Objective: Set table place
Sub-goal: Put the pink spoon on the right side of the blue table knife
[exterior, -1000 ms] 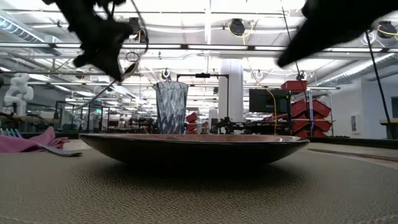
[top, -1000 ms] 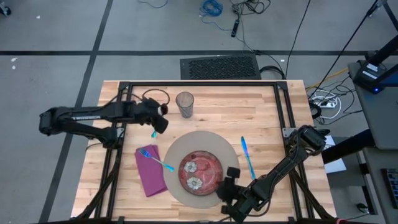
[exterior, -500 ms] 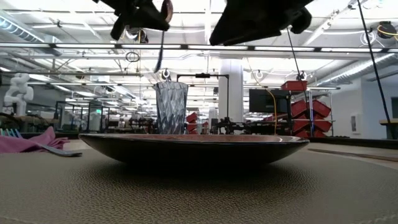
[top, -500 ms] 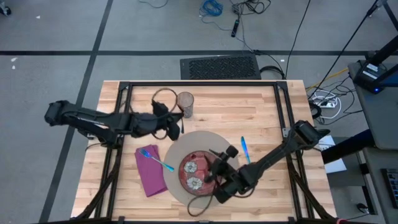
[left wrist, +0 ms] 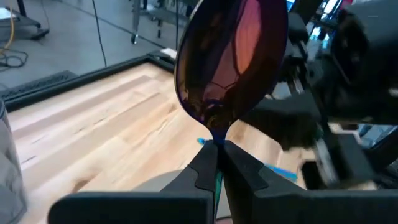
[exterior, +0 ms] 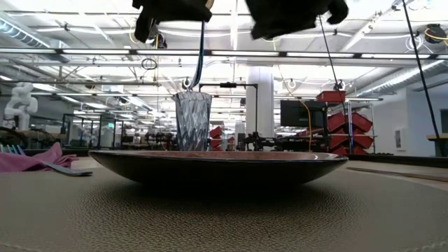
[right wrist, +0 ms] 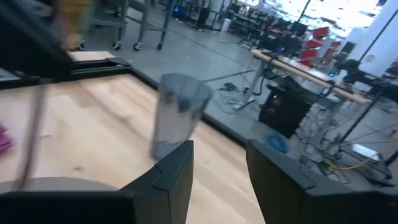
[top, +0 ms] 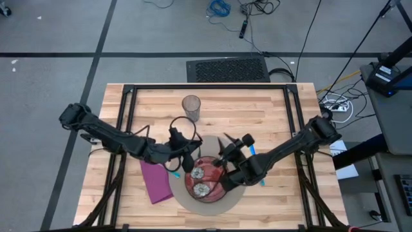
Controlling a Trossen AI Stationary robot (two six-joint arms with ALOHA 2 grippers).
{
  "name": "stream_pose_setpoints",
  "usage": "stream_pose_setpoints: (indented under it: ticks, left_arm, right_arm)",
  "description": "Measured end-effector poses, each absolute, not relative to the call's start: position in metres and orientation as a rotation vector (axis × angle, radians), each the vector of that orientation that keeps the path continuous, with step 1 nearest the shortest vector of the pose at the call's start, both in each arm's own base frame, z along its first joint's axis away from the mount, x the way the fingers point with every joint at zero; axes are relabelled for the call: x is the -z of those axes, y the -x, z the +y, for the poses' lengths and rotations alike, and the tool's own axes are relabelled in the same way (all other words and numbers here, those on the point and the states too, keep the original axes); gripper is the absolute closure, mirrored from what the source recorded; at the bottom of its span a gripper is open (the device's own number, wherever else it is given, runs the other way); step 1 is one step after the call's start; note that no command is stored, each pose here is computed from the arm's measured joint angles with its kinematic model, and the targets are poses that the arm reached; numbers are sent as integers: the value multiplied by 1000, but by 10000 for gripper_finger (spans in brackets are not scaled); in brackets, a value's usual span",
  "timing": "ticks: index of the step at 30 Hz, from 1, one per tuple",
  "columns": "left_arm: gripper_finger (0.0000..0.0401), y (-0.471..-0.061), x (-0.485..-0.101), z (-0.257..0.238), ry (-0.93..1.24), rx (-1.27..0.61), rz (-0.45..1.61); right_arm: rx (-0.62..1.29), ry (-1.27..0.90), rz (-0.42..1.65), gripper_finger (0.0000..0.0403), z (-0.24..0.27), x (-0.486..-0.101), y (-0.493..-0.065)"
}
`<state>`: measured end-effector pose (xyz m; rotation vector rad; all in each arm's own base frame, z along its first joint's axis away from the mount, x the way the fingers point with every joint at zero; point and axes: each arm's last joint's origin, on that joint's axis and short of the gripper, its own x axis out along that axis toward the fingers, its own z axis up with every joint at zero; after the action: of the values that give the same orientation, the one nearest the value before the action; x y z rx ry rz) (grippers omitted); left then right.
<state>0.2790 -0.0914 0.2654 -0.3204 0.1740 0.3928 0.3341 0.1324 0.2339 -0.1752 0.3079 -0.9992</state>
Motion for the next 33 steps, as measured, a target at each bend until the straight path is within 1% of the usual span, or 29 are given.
stream_pose_setpoints:
  ticks: [6, 10, 13, 16, 18, 20, 22, 24, 25, 28, 33]
  left_arm:
    - [401, -276, -271, -102, 299, -364, 138]
    - [401, -274, -275, -108, 291, -333, 106]
    - [401, -274, -277, -110, 294, -322, 91]
    - [401, -273, -278, -112, 279, -315, 84]
    - [401, -273, -278, -112, 280, -316, 81]
    - [401, -273, -278, -112, 278, -316, 82]
    - [401, -273, -278, -112, 277, -316, 82]
    - [401, -273, -278, -112, 277, -316, 82]
    - [401, -273, -278, -112, 276, -316, 83]
    - [401, -273, -278, -112, 276, -316, 83]
    - [401, -273, -278, -111, 275, -318, 84]
  right_arm:
    - [1042, 159, 312, 266, 119, -253, -303]
    - [1064, 128, 300, 266, 111, -255, -284]
    - [1066, 84, 281, 266, 105, -250, -273]
    - [1041, 3, 290, 266, 101, -233, -264]
    - [993, -45, 302, 268, 100, -219, -261]
    - [895, -99, 310, 273, 101, -205, -263]
    - [711, -136, 297, 278, 103, -198, -269]
    - [516, -160, 216, 281, 105, -197, -273]
    - [477, -166, 167, 281, 105, -198, -272]
    - [464, -167, 100, 275, 103, -202, -272]
    - [375, -205, 81, 239, 100, -215, -283]
